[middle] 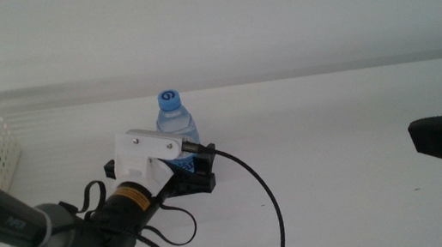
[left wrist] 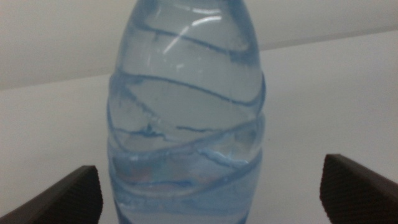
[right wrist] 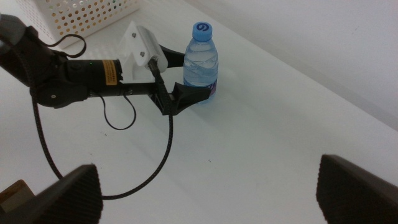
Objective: Use arms to grab the bottles and put them into the dustbin to the left of the table.
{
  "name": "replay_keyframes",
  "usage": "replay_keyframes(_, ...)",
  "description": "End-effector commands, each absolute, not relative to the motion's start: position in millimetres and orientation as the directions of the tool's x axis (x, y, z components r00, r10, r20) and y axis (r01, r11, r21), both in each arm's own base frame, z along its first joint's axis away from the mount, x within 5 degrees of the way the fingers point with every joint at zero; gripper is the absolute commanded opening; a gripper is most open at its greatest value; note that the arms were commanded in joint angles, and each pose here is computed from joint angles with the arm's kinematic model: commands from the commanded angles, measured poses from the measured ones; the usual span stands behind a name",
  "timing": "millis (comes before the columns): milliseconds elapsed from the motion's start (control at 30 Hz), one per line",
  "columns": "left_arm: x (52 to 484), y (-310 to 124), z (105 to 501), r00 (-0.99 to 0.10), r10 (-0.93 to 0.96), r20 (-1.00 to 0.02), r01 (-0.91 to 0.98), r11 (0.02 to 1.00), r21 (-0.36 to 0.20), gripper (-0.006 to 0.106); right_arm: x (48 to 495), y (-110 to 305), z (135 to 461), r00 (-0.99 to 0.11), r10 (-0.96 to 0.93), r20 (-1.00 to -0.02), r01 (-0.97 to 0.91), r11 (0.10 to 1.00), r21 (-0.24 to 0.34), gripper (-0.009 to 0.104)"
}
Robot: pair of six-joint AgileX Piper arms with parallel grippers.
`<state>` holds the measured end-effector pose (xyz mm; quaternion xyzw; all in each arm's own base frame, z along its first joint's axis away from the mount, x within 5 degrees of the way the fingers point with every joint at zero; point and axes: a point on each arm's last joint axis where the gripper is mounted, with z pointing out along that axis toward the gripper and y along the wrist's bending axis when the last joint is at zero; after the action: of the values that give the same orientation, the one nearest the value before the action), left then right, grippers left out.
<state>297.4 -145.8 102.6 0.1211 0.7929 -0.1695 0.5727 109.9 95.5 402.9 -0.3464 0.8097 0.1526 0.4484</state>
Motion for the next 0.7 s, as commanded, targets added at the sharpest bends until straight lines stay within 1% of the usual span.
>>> replay_keyframes(0, 303.0, -146.6, 103.3, -0.309, -0.019, -0.951, 0.375, 0.916, -0.140, 0.094, 109.6, 95.2, 405.7, -0.336, -0.422, -0.842, -0.700, 0.710, -0.076, 0.092)
replay_keyframes(667, 326.4, -158.4, 94.7, -0.276, -0.033, -0.961, 0.383, 0.913, -0.141, 0.094, 109.6, 95.2, 405.7, -0.336, -0.422, -0.842, -0.700, 0.710, -0.076, 0.092)
